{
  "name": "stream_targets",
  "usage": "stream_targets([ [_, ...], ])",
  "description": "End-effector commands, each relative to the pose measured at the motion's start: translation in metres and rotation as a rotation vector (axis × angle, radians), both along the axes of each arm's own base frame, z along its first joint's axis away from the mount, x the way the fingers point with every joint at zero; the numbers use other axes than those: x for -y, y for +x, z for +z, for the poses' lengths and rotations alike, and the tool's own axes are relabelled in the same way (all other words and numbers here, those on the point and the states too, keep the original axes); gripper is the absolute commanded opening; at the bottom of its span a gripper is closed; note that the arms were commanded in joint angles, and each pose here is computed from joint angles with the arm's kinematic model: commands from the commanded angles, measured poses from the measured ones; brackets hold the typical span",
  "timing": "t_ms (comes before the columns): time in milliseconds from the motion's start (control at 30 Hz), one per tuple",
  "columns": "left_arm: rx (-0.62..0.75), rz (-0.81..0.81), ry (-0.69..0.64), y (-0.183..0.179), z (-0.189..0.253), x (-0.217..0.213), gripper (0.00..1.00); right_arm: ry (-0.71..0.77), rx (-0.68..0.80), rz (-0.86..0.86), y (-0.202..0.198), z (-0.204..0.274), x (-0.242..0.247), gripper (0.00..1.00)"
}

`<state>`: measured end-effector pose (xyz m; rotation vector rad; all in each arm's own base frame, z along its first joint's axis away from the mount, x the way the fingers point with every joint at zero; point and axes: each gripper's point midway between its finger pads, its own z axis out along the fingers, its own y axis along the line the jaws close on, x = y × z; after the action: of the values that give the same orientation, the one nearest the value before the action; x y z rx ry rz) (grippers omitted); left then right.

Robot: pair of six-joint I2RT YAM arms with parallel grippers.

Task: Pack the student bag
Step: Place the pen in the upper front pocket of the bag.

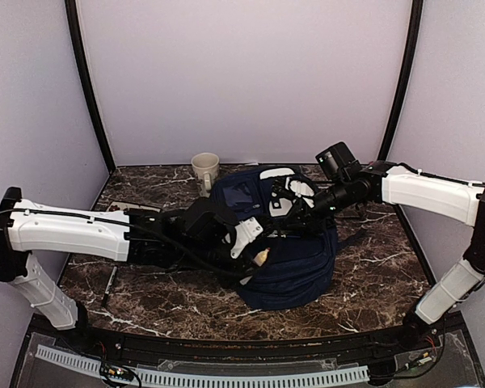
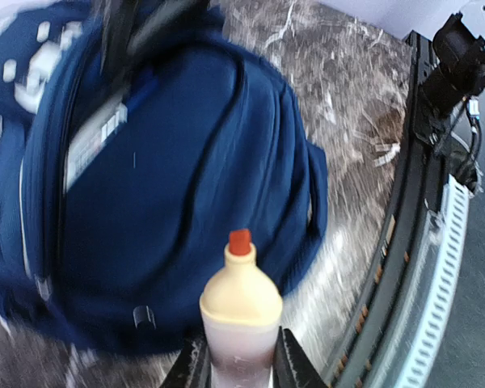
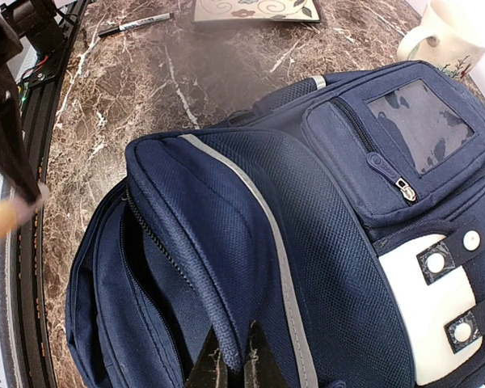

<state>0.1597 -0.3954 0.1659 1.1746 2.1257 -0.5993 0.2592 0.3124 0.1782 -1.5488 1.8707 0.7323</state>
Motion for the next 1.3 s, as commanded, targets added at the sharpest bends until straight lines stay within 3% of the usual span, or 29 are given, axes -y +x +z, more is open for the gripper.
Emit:
stream_targets([
  [0, 0.298, -0.102, 0.039, 0.035, 0.022, 0.046, 0.13, 0.045, 0.029, 0.012, 0.001, 0.012, -0.006, 0.00],
  [267, 0.617, -0.188, 0.373, 0.075, -0.010, 0.084, 0.13, 0.053, 0.031, 0.007, 0.001, 0.017, -0.005, 0.00],
  [533, 0.900, -0.238, 0.688, 0.112, -0.036, 0.084, 0.15, 0.060, 0.030, 0.014, 0.000, 0.018, -0.005, 0.00],
  [867, 0.966, -0.137, 0.831, 0.155, -0.062, 0.074, 0.26, 0.071, 0.025, 0.020, -0.002, 0.021, -0.006, 0.00],
  [1067, 0.961, -0.109, 0.818, 0.156, -0.057, 0.076, 0.44, 0.072, 0.026, 0.020, -0.002, 0.021, -0.005, 0.00],
  [1267, 0.955, -0.105, 0.791, 0.148, -0.046, 0.078, 0.47, 0.069, 0.029, 0.020, -0.002, 0.020, -0.005, 0.00],
])
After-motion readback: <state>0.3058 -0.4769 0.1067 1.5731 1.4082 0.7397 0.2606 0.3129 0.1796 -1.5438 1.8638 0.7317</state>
